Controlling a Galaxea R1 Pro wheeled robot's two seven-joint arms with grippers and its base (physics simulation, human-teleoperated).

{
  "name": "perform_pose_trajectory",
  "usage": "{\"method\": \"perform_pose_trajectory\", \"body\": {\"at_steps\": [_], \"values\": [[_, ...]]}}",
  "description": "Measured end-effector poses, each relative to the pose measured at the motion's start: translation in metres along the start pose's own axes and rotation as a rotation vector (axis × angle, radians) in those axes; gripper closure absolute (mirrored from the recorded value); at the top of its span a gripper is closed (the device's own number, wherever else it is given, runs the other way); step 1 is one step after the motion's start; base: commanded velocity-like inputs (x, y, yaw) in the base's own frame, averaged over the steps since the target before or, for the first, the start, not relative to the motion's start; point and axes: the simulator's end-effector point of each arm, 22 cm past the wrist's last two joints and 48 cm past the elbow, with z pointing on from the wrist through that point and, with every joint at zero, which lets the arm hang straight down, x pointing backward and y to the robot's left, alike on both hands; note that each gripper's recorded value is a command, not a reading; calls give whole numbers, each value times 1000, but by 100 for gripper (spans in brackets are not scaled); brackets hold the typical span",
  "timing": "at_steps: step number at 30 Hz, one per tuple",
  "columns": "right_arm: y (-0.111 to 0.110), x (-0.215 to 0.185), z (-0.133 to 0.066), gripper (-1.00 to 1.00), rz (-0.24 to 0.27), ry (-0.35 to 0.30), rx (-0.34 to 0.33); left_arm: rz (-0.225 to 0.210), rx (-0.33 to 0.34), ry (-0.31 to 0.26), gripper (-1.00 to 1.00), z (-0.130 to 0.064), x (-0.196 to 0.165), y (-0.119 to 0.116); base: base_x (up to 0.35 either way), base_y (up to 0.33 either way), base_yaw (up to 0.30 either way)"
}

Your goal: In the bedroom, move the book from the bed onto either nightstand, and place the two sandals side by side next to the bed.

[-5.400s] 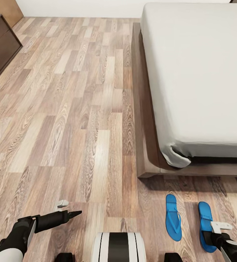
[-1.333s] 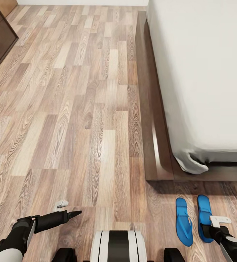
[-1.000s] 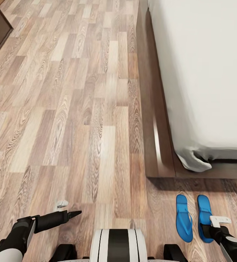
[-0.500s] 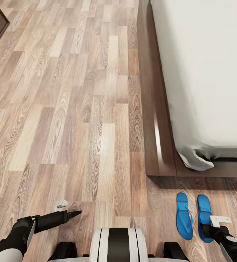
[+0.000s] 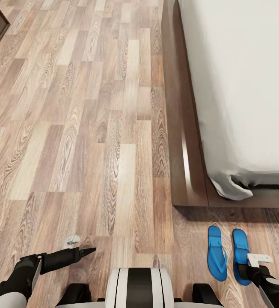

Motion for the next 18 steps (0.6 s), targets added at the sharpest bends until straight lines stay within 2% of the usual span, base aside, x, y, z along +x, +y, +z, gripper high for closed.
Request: {"method": "perform_pose_trajectory", "body": {"at_steps": [11, 12, 18], "values": [[0, 0, 0, 100, -1, 0, 1, 0, -1, 0, -100, 0, 0, 0, 0, 0, 0], [0, 0, 0, -100, -1, 0, 2, 0, 0, 0, -100, 0, 0, 0, 0, 0, 0], [-1, 0, 0, -100, 0, 0, 4, 0, -1, 0, -100, 0, 0, 0, 0, 0, 0]]}}
